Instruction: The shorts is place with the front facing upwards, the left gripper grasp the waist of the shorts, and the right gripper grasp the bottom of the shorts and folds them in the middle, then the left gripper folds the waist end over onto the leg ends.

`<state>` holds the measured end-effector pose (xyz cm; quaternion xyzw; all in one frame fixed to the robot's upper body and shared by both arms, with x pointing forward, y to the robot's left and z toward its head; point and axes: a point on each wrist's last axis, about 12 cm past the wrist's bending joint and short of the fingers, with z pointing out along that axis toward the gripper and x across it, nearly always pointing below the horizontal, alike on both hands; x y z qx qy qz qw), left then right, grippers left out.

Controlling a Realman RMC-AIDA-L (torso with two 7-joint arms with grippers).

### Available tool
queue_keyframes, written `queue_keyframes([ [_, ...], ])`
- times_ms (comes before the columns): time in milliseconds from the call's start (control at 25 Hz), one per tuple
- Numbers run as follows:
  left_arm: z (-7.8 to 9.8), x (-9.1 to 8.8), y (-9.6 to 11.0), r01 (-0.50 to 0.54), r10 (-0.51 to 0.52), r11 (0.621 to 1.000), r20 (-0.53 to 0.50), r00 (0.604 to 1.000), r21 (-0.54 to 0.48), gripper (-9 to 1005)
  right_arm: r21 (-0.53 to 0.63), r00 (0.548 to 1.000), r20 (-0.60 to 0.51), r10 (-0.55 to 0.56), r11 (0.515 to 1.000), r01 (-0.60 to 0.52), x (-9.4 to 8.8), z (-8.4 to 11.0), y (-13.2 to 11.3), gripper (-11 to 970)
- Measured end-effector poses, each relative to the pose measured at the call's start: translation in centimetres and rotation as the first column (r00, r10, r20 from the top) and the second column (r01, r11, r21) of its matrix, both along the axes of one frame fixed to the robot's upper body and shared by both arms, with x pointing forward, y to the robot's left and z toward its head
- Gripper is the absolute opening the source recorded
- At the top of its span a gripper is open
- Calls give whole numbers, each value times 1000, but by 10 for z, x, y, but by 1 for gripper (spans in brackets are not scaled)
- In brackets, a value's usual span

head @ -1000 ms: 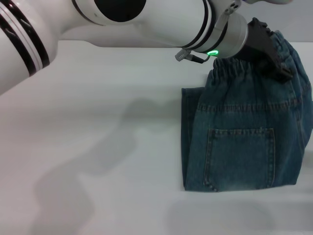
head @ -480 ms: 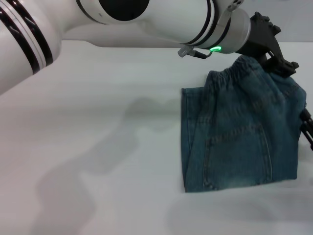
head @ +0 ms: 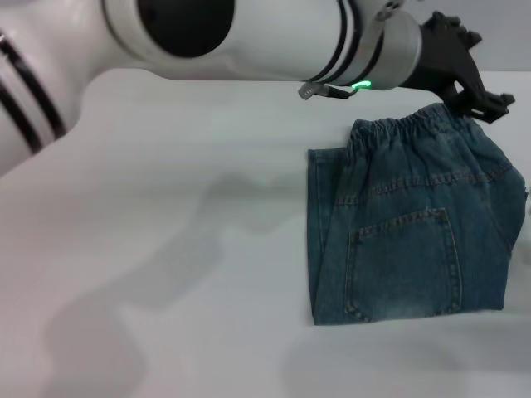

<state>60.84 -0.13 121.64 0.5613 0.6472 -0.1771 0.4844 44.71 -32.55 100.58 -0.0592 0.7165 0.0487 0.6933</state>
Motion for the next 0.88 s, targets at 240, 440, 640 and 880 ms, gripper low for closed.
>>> queue_keyframes([
  [240, -5, -7, 22, -55, 56, 995, 15, 998, -85, 838, -36, 976, -12, -220, 975, 219, -15, -2, -45, 635],
  [440, -21, -19, 41, -115, 116, 983, 4, 993, -143, 837, -22, 942, -16, -336, 942, 335, -31, -6, -64, 627],
  [640, -40, -38, 57, -200, 210, 951, 21, 977, -234, 836, 2, 924, -12, -383, 924, 383, -37, -7, -70, 369],
  [880, -46, -44, 66, -255, 277, 921, 37, 960, -295, 740, -6, 921, -38, -387, 922, 387, -51, -14, -69, 96],
])
